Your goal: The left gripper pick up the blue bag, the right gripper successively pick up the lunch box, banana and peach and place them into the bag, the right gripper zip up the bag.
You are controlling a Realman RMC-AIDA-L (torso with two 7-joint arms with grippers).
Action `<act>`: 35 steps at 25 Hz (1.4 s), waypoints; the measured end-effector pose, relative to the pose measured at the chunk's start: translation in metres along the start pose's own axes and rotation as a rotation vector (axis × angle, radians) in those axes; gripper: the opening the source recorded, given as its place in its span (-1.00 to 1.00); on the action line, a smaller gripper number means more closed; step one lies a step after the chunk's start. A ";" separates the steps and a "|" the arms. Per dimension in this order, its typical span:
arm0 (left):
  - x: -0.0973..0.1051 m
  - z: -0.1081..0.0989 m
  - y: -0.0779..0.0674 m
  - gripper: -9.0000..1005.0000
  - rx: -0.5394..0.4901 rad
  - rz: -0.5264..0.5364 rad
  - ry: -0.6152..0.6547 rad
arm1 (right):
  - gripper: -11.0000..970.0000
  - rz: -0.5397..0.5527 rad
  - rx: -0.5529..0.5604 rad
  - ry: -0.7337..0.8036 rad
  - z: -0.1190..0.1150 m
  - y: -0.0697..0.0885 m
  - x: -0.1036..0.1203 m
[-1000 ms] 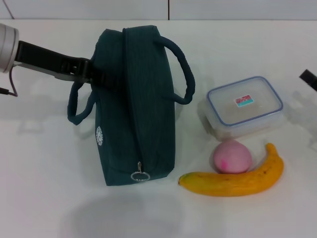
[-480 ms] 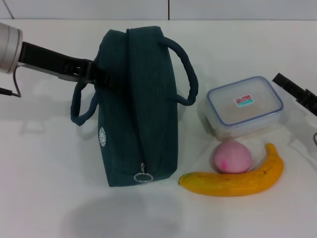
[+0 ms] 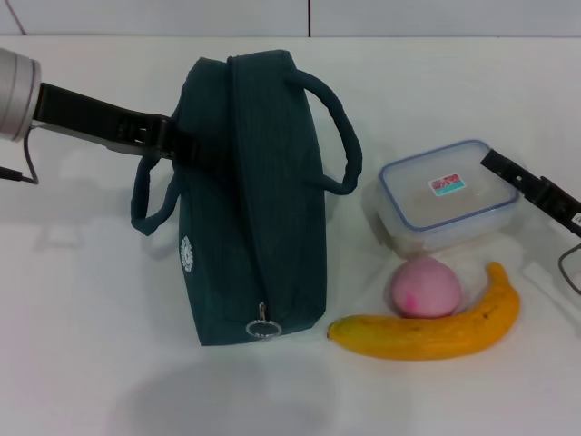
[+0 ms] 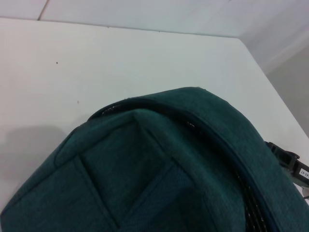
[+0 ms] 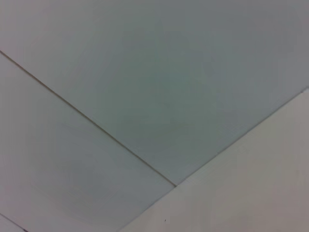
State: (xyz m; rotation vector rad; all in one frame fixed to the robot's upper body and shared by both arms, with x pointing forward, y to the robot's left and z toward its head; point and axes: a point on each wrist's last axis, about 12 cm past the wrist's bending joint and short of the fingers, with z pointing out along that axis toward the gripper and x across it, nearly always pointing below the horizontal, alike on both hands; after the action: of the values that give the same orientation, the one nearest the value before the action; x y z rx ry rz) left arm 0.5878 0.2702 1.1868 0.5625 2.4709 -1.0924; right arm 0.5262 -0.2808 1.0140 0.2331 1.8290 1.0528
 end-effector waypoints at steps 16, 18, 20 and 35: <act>0.009 0.002 0.003 -0.88 0.007 -0.003 0.004 | 0.02 0.036 0.010 -0.015 -0.004 -0.002 0.002; 0.010 0.002 0.003 -0.88 0.007 -0.005 0.004 | -0.02 0.033 0.012 -0.011 -0.003 -0.002 0.001; 0.011 0.002 0.004 -0.88 0.007 -0.006 0.004 | -0.05 0.034 0.004 -0.012 -0.003 -0.001 0.001; 0.016 0.002 0.005 -0.87 0.012 -0.020 0.004 | -0.52 0.060 -0.087 -0.043 -0.009 0.008 0.002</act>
State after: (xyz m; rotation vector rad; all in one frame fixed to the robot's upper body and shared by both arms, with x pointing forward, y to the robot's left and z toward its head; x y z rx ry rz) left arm 0.5774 0.2751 1.1742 0.5450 2.4805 -1.1151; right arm 0.5152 -0.2797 1.0203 0.2579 1.7427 1.1573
